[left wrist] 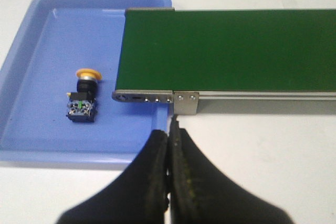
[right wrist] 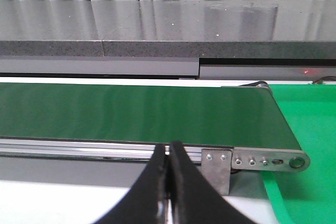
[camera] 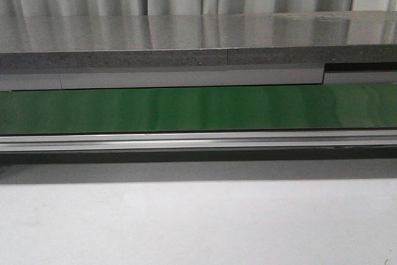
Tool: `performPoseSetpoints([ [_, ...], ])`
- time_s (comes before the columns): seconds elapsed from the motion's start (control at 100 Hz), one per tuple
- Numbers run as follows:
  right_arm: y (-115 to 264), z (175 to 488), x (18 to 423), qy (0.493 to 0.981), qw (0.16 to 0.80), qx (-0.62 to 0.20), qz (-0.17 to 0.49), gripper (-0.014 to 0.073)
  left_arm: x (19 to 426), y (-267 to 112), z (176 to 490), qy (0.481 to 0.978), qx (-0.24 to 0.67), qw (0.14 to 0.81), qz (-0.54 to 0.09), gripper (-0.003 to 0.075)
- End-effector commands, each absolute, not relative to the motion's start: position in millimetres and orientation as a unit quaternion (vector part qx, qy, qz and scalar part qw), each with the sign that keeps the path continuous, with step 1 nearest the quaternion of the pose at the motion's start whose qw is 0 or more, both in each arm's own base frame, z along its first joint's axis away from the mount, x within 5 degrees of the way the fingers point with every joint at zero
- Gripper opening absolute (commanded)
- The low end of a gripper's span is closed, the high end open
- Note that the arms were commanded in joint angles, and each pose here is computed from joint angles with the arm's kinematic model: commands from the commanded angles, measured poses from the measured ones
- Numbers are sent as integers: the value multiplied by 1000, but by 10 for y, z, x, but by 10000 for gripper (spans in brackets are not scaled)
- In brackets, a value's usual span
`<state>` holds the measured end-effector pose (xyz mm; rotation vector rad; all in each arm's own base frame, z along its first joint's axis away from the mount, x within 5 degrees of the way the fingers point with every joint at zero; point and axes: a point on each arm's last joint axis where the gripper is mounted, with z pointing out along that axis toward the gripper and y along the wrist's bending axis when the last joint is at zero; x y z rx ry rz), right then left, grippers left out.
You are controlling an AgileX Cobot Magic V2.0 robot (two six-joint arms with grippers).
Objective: Move button from left to right
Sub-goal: 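Move the left gripper over the blue tray toward the yellow-capped button, then lower the left gripper around the yellow-capped button and close it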
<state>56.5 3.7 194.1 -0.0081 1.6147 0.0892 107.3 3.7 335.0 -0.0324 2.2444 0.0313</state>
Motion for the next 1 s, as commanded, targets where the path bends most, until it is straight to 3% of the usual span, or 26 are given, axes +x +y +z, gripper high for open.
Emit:
performPoseSetpoints([
  [0.0,32,2082,546,683,729,-6,37,-68,1158,35,3451,893,-21,449,6,-19],
  [0.23,32,2082,546,683,729,-6,37,-68,1226,36,3404,903,-21,430,6,-15],
  [0.3,32,2082,546,683,729,-6,37,-68,1223,36,3401,904,-21,428,6,24],
  [0.42,32,2082,546,683,729,-6,37,-68,1222,36,3400,904,-21,427,6,226],
  [0.54,32,2082,546,683,729,-6,37,-68,1222,36,3400,904,-21,427,6,524],
  [0.61,32,2082,546,683,729,-6,37,-68,1228,36,3407,902,-21,432,6,618],
  [0.99,32,2082,546,683,729,-6,37,-68,1241,55,3448,901,-20,432,16,597],
])
